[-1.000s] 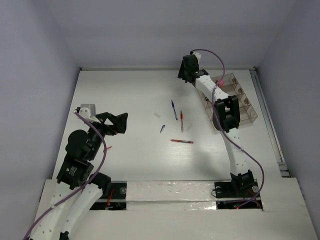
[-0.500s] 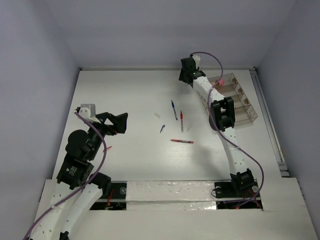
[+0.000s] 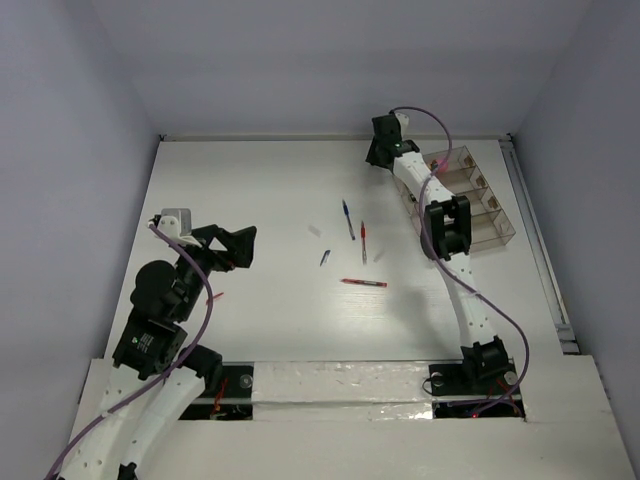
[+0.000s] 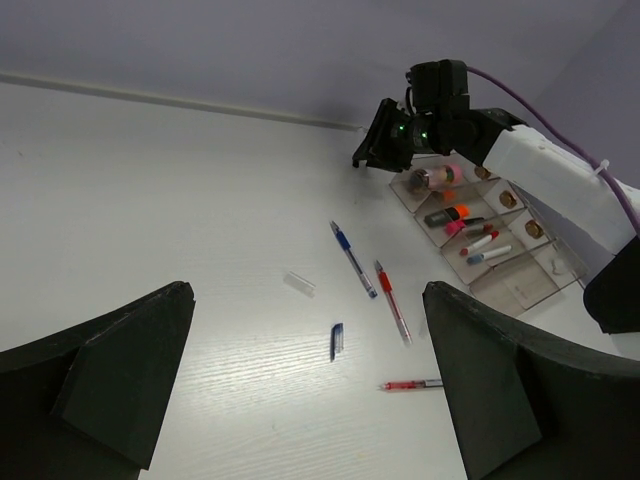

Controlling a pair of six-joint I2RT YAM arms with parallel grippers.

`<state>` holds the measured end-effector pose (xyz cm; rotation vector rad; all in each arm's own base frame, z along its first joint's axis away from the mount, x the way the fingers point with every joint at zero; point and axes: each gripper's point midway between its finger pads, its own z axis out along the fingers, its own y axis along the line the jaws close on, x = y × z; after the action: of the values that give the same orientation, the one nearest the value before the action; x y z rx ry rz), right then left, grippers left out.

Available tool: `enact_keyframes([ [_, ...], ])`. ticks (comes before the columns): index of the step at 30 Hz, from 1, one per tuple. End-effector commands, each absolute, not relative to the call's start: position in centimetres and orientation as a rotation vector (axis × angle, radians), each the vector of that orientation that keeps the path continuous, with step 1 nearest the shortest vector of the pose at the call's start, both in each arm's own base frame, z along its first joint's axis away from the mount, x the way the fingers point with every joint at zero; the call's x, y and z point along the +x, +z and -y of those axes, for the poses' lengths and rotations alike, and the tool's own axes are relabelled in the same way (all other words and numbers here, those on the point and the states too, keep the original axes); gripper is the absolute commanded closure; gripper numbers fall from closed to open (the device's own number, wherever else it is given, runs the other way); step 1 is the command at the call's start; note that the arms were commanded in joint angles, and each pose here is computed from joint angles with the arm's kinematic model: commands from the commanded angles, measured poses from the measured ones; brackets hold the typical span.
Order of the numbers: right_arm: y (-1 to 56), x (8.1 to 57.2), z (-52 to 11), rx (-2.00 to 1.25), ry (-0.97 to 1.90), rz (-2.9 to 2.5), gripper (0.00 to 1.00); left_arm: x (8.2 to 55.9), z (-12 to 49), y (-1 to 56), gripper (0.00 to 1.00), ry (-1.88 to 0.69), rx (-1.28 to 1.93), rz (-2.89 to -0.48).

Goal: Sort the stationery into containers
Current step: Move the pen to the center of the board.

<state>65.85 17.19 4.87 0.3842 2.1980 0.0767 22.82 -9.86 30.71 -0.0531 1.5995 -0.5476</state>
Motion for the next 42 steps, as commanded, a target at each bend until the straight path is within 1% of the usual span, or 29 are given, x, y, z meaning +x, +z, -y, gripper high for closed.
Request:
enact_keyframes([
  [1,4.5,66.1,-16.7,0.402,0.148,-2.228,0.60,22.3,9.8,33.0,0.01,-0.570,-0.050,-1.524],
  [2,4.2,66.1,-16.1,0.415,0.147,-2.239,0.60,22.3,9.7,33.1,0.01,-0.567,-0.054,-1.521],
  [10,4.2,66.4,-17.0,0.362,0.194,-2.248,0.59,22.0,9.3,33.9,0.01,-0.561,-0.059,-1.489],
  [17,3.7,65.7,-17.3,0.350,0.211,-2.282,0.74,21.5,9.0,34.3,0.01,-0.562,-0.061,-1.470],
  [20,3.3,65.4,-17.4,0.346,0.216,-2.302,0.79,21.1,9.0,34.6,0.01,-0.570,-0.059,-1.459],
  [22,3.1,65.0,-17.5,0.349,0.225,-2.318,0.80,20.9,9.1,34.7,0.01,-0.576,-0.053,-1.453],
  [28,2.8,63.3,-19.7,0.286,0.209,-2.352,0.92,20.6,9.3,34.9,0.01,-0.588,-0.044,-1.445],
  [30,2.8,62.0,-21.2,0.238,0.202,-2.364,0.94,20.6,9.3,34.8,0.01,-0.586,-0.042,-1.447],
  [34,2.6,59.3,-21.2,0.192,0.122,-2.390,0.97,20.5,9.4,34.8,0.01,-0.593,-0.039,-1.446],
  [35,5.3,59.2,-21.6,0.185,0.145,-2.335,0.97,20.4,9.5,34.8,0.01,-0.596,-0.035,-1.445],
  [36,3.2,57.3,-20.8,0.177,0.109,-2.388,0.97,20.3,9.7,34.8,0.01,-0.605,-0.028,-1.444],
  [38,3.8,56.1,-20.6,0.155,0.099,-2.372,0.98,20.3,9.8,34.9,0.01,-0.613,-0.020,-1.441],
  [39,4.0,54.2,-20.1,0.140,0.073,-2.389,0.99,20.3,9.9,34.9,0.01,-0.614,-0.019,-1.440],
  [42,4.1,51.2,-19.4,0.113,0.048,-2.419,1.00,20.2,10.0,34.9,0.01,-0.620,-0.013,-1.439],
])
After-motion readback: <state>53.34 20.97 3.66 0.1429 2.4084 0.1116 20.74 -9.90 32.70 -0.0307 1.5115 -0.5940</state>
